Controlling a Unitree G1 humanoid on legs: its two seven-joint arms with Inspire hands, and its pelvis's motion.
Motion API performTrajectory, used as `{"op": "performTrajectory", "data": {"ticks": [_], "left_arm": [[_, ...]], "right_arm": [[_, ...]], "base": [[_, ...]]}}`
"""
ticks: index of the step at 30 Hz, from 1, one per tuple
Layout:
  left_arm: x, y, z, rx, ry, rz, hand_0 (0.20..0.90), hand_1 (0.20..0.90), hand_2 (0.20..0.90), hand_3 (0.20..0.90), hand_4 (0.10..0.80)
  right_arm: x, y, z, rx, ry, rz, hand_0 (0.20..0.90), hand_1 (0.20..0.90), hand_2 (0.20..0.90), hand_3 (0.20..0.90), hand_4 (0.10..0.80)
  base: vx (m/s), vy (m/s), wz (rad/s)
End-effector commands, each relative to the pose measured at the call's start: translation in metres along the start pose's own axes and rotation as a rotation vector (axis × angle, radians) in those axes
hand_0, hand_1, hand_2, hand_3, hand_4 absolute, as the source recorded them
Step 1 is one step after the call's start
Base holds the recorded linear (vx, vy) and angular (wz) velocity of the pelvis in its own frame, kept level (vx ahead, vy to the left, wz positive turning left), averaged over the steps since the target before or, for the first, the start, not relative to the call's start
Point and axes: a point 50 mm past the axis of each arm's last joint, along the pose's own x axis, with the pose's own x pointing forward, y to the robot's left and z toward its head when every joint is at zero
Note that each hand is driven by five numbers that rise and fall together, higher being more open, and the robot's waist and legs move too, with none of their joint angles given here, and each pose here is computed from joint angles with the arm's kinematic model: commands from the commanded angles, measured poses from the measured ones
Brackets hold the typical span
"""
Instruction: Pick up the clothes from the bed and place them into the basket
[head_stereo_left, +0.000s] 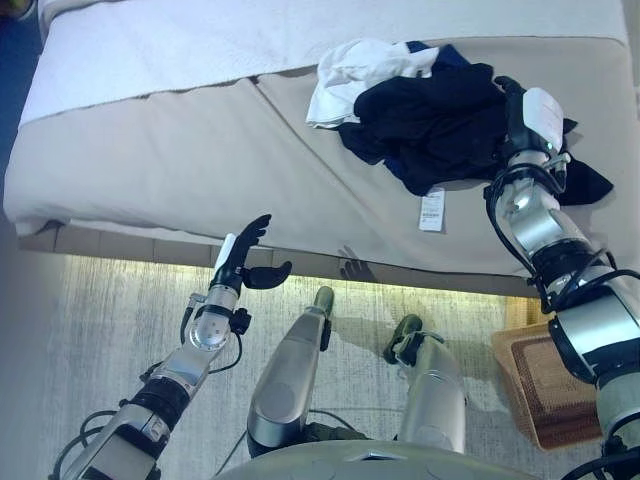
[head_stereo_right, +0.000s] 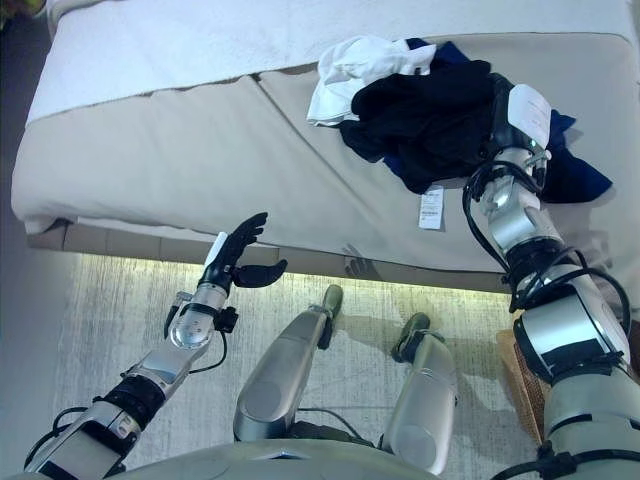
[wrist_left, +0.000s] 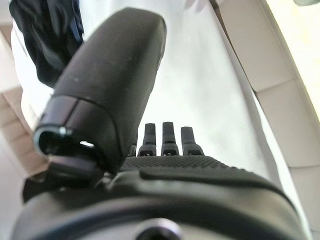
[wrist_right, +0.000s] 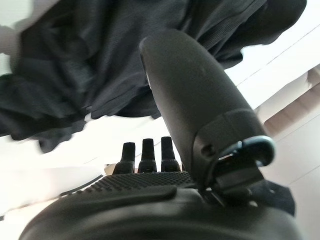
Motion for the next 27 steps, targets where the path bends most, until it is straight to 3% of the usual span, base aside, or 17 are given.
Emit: {"op": "performTrajectory", "data": {"ticks": [1, 11, 21, 23, 24, 27], "left_arm": [[-0.001, 0.018, 0.045, -0.062, -0.254, 0.047, 0.9, 0.9, 0.9, 0.9, 0.8], [-0.004, 0.027, 0.059, -0.084, -0.298, 0.053, 0.9, 0.9, 0.9, 0.9, 0.8], [-0.007, 0.032, 0.059, -0.083, -0.302, 0.062, 0.9, 0.9, 0.9, 0.9, 0.8], [-0.008, 0.032, 0.058, -0.074, -0.305, 0.055, 0.9, 0.9, 0.9, 0.9, 0.8], [-0.008, 0.031, 0.058, -0.074, -0.306, 0.05, 0.9, 0.9, 0.9, 0.9, 0.8], [-0.009, 0.03, 0.059, -0.079, -0.305, 0.044, 0.9, 0.9, 0.9, 0.9, 0.8]], "right_arm": [[0.02, -0.038, 0.03, -0.077, -0.106, -0.076, 0.9, 0.9, 0.9, 0.9, 0.8], [0.033, -0.053, 0.038, -0.041, -0.032, -0.03, 0.9, 0.9, 0.9, 0.9, 0.8], [0.03, -0.038, 0.026, -0.089, 0.039, 0.152, 0.9, 0.9, 0.9, 0.9, 0.8], [0.03, -0.036, 0.02, -0.092, 0.067, 0.152, 0.759, 0.759, 0.759, 0.735, 0.635], [0.03, -0.037, 0.017, -0.094, 0.087, 0.141, 0.3, 0.3, 0.3, 0.2, 0.1], [0.03, -0.039, 0.011, -0.083, 0.118, 0.118, 0.3, 0.3, 0.3, 0.2, 0.1]], "base": [[0.01, -0.027, 0.14], [-0.008, -0.02, 0.07], [-0.001, 0.0, -0.02], [0.0, 0.0, 0.0], [0.0, 0.0, 0.0], [0.0, 0.0, 0.0]]}}
